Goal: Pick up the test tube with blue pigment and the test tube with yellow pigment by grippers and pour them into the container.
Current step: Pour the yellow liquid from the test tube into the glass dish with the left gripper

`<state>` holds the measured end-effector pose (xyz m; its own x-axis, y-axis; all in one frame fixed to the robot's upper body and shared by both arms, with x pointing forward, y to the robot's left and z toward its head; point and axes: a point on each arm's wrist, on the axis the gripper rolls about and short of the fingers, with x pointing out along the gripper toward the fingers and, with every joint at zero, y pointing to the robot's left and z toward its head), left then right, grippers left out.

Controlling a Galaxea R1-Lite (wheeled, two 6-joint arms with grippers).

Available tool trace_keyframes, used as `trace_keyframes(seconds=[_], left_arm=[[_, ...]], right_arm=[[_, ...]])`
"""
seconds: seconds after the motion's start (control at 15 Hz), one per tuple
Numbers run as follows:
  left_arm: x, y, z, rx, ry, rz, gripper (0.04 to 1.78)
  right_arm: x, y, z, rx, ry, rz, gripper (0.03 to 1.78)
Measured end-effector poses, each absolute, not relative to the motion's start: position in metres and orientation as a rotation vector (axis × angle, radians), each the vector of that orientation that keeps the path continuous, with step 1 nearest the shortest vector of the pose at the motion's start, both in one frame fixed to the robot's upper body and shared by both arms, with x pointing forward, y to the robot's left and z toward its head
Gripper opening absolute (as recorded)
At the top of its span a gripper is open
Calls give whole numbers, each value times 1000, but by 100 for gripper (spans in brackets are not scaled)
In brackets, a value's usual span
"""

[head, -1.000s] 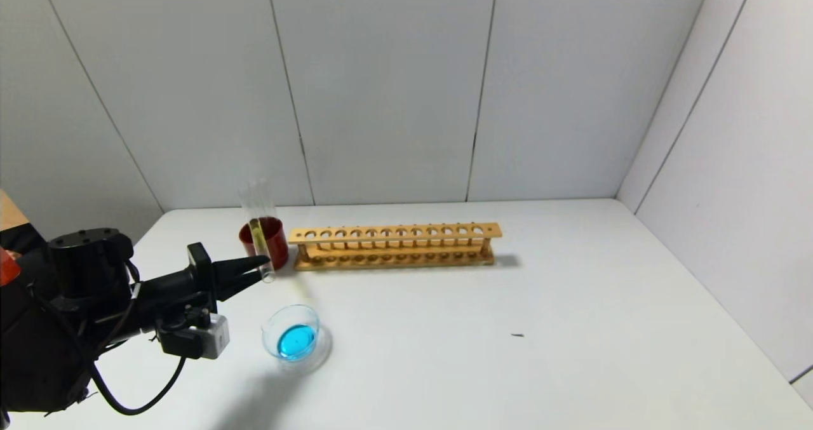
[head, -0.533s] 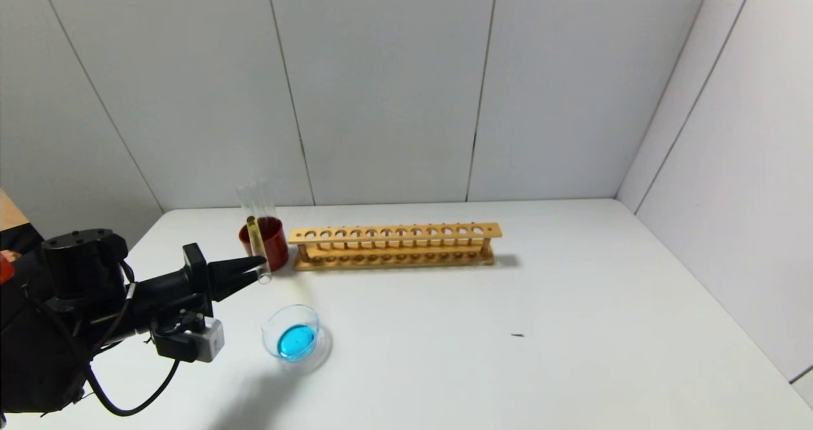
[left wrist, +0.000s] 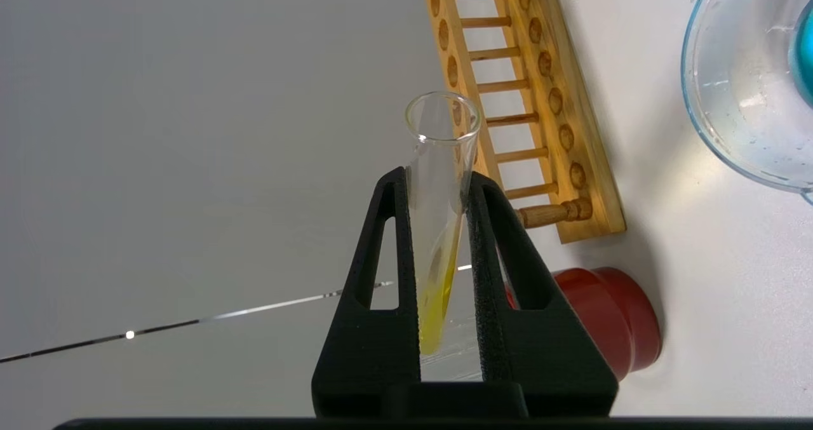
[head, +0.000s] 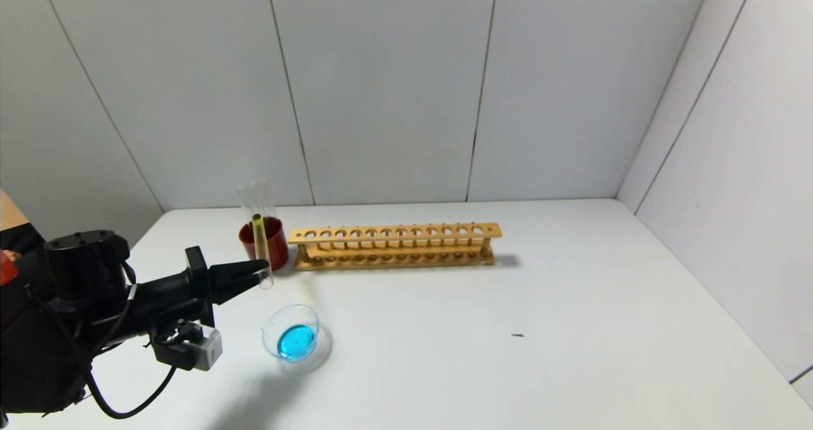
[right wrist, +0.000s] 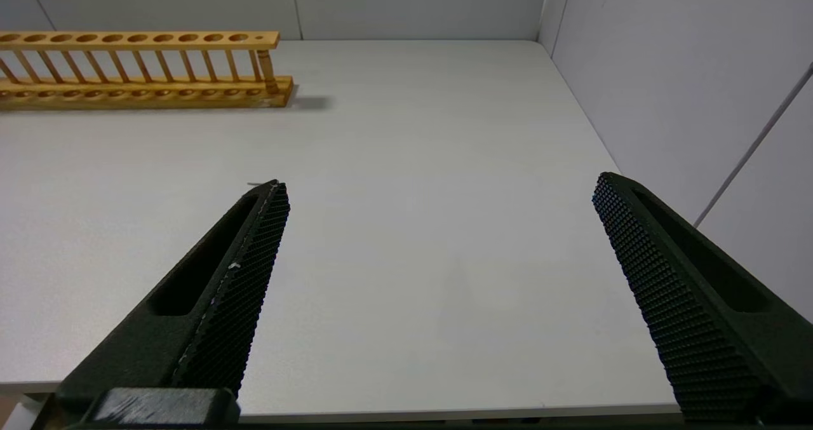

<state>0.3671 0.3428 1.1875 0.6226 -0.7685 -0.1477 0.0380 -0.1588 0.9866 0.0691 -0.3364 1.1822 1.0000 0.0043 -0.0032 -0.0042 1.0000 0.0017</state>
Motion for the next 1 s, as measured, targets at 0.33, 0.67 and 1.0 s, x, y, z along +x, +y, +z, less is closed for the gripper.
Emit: trace_keyframes(seconds=[0.33,0.67,1.0], left_arm=[[367,342,1186,1623,-645,-790,30],[370,343,1184,1659,-656,-778,30],[374,343,1182,1672,-659,-775,30]], right_arm=[[69,-336,1182,2,3,3,175],[69,-336,1182,2,3,4,175],[69,-336,1182,2,3,4,175]])
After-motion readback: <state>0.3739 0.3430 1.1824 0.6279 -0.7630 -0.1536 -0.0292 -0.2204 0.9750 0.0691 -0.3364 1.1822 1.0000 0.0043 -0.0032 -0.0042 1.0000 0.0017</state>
